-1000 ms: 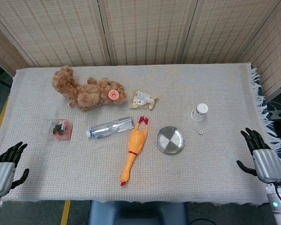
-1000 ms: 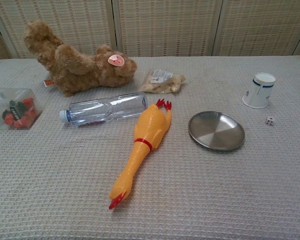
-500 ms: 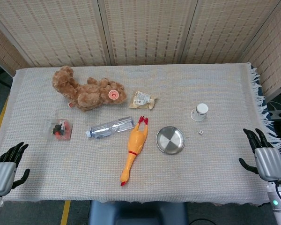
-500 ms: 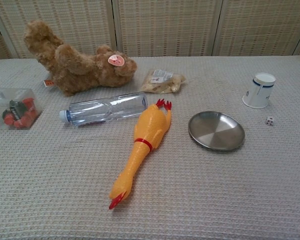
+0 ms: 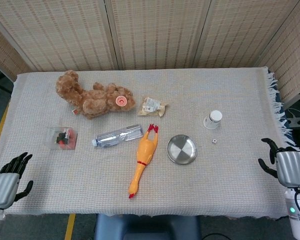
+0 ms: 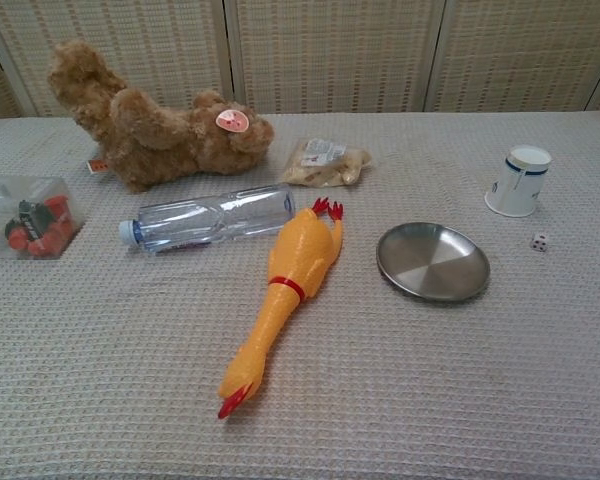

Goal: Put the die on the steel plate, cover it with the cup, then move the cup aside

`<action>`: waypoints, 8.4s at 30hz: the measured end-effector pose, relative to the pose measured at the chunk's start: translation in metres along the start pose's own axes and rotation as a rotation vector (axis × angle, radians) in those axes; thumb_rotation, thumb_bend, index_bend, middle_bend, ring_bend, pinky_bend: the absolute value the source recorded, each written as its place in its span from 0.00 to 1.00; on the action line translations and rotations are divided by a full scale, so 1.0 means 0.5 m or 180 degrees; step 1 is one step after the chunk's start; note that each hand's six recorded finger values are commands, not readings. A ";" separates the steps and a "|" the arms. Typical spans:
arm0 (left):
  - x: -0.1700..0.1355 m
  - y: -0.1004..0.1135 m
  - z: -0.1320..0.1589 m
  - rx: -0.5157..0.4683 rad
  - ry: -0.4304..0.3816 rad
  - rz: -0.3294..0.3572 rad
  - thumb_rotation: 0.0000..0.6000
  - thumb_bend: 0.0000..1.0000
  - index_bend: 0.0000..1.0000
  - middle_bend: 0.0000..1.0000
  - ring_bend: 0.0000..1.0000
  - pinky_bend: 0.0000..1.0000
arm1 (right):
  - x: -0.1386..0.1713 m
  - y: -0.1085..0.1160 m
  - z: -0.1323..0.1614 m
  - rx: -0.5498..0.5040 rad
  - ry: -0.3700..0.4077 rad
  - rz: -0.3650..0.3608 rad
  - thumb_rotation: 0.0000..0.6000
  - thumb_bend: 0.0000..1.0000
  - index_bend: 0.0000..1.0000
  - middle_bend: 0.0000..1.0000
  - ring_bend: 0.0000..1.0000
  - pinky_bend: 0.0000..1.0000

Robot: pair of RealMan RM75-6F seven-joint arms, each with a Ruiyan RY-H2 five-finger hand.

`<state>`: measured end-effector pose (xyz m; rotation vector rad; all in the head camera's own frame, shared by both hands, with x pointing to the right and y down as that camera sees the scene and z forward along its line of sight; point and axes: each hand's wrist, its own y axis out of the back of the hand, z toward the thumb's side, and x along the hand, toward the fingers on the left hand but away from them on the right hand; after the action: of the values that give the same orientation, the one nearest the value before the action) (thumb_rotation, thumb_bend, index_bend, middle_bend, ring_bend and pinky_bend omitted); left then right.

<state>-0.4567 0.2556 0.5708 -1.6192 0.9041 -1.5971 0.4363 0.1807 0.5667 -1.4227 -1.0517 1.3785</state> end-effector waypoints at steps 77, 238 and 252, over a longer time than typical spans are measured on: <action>0.005 -0.008 0.001 -0.0032 0.0013 -0.0112 1.00 0.40 0.08 0.07 0.10 0.21 | -0.244 -0.330 0.112 -0.0817 0.0141 0.1413 1.00 0.24 0.56 0.95 0.97 0.91; 0.006 -0.011 0.006 -0.0057 -0.0026 -0.0178 1.00 0.40 0.09 0.07 0.10 0.21 | -0.405 -0.259 0.222 -0.0633 0.0164 0.0473 1.00 0.17 0.65 0.56 0.52 0.76; 0.005 -0.007 0.004 -0.0089 -0.0023 -0.0164 1.00 0.40 0.09 0.07 0.10 0.21 | -0.291 -0.237 0.390 -0.1187 0.0919 0.1108 1.00 0.17 0.65 0.56 0.52 0.76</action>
<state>-0.4544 0.2555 0.5749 -1.6789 0.8911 -1.6192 0.2366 0.0774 0.7178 -2.0904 -0.9305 1.1971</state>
